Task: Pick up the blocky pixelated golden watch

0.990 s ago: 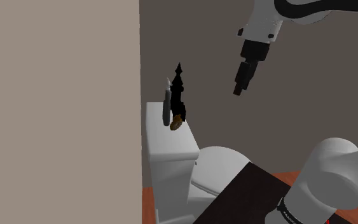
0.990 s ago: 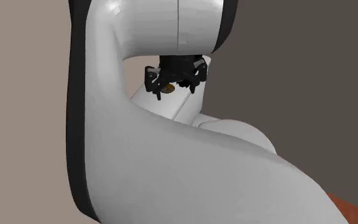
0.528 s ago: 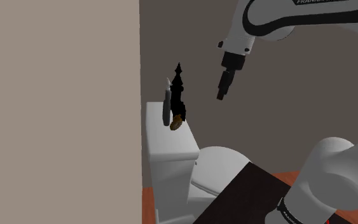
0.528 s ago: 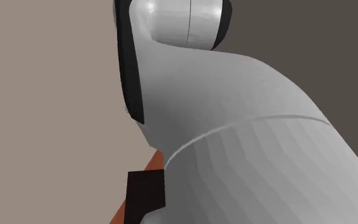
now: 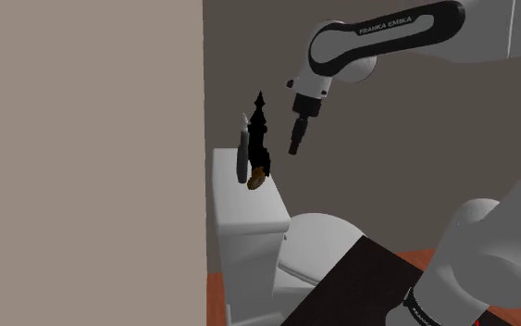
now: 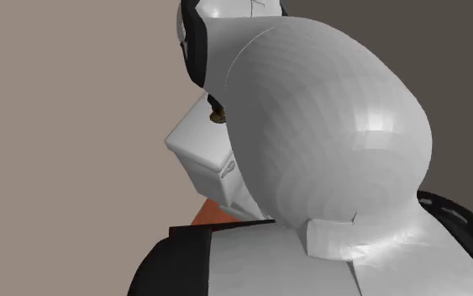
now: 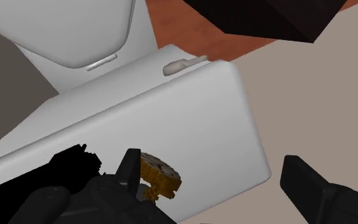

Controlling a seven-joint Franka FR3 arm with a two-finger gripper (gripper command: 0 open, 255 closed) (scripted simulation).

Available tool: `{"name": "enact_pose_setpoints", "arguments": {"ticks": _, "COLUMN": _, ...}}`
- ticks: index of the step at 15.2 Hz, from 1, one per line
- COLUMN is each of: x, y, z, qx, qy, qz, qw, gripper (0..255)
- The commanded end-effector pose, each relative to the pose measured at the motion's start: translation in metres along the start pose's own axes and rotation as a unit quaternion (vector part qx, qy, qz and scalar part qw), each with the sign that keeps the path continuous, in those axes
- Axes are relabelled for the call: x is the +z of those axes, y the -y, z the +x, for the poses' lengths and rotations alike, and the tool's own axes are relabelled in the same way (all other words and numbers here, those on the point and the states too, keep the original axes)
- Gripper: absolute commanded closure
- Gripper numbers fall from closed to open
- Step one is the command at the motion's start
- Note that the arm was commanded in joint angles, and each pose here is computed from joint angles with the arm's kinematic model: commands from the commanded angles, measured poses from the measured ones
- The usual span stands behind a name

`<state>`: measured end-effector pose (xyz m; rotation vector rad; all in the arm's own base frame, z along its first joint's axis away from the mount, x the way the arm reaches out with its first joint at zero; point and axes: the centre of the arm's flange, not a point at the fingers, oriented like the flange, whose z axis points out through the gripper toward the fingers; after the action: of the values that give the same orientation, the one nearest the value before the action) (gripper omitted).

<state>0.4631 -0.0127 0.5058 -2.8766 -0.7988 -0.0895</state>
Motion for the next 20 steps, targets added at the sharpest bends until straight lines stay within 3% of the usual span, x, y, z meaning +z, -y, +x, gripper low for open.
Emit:
{"name": "enact_pose_setpoints", "arguments": {"ticks": 1, "x": 0.016, "y": -0.011, "z": 0.021, "qx": -0.025, "qy": -0.002, "qz": 0.009, "qw": 0.9996, "gripper": 0}}
{"name": "enact_pose_setpoints", "arguments": {"ticks": 9, "x": 0.079, "y": -0.047, "z": 0.102, "qx": -0.118, "qy": -0.009, "qz": 0.044, "qw": 0.992, "gripper": 0}}
{"name": "enact_pose_setpoints", "arguments": {"ticks": 19, "x": 0.12, "y": -0.053, "z": 0.1, "qx": -0.121, "qy": -0.009, "qz": 0.044, "qw": 0.9917, "gripper": 0}}
{"name": "enact_pose_setpoints", "arguments": {"ticks": 20, "x": 0.119, "y": -0.053, "z": 0.101, "qx": -0.121, "qy": -0.009, "qz": 0.044, "qw": 0.9917, "gripper": 255}}
